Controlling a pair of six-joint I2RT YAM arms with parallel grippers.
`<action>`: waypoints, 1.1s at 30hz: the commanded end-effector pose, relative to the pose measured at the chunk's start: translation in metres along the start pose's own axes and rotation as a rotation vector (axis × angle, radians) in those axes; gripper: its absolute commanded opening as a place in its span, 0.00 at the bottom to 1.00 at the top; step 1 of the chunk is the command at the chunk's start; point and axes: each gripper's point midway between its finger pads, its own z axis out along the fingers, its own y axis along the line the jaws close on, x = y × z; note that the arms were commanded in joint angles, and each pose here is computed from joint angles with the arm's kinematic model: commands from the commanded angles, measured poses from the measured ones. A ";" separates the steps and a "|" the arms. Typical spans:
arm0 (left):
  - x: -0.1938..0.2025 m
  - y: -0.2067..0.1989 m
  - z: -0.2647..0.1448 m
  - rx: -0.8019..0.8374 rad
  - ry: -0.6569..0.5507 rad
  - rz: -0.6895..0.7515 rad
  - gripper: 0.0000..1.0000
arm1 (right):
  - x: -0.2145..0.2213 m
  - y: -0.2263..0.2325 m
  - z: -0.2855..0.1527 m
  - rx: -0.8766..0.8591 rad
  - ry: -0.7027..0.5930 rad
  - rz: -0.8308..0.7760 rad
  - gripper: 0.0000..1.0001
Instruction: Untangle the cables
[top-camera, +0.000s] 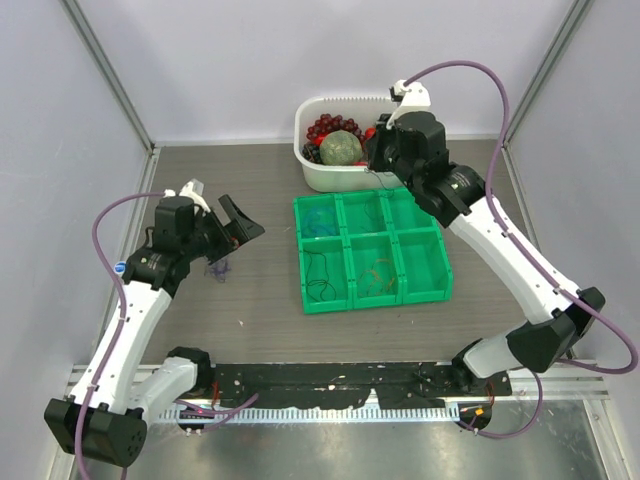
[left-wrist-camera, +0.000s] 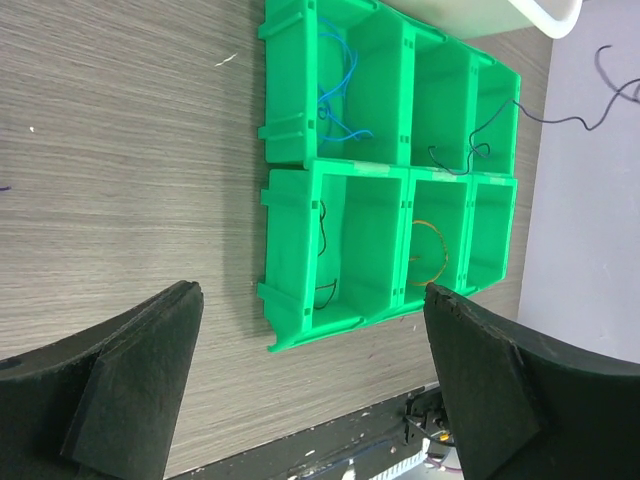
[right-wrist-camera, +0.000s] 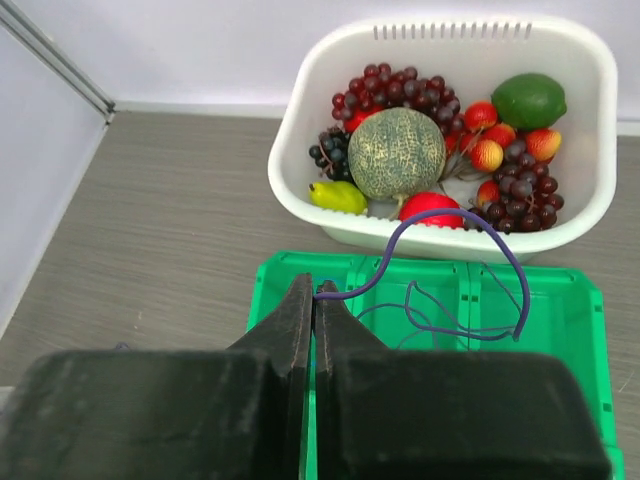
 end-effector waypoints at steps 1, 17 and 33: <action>-0.019 -0.016 -0.003 0.039 -0.066 0.056 0.96 | 0.008 0.005 0.016 -0.038 0.002 0.035 0.01; -0.009 -0.015 0.007 0.058 -0.041 0.032 0.96 | 0.157 0.002 0.044 -0.164 0.398 0.327 0.01; -0.008 -0.026 0.014 0.094 -0.023 0.019 0.96 | 0.245 -0.047 0.074 -0.150 0.726 0.366 0.07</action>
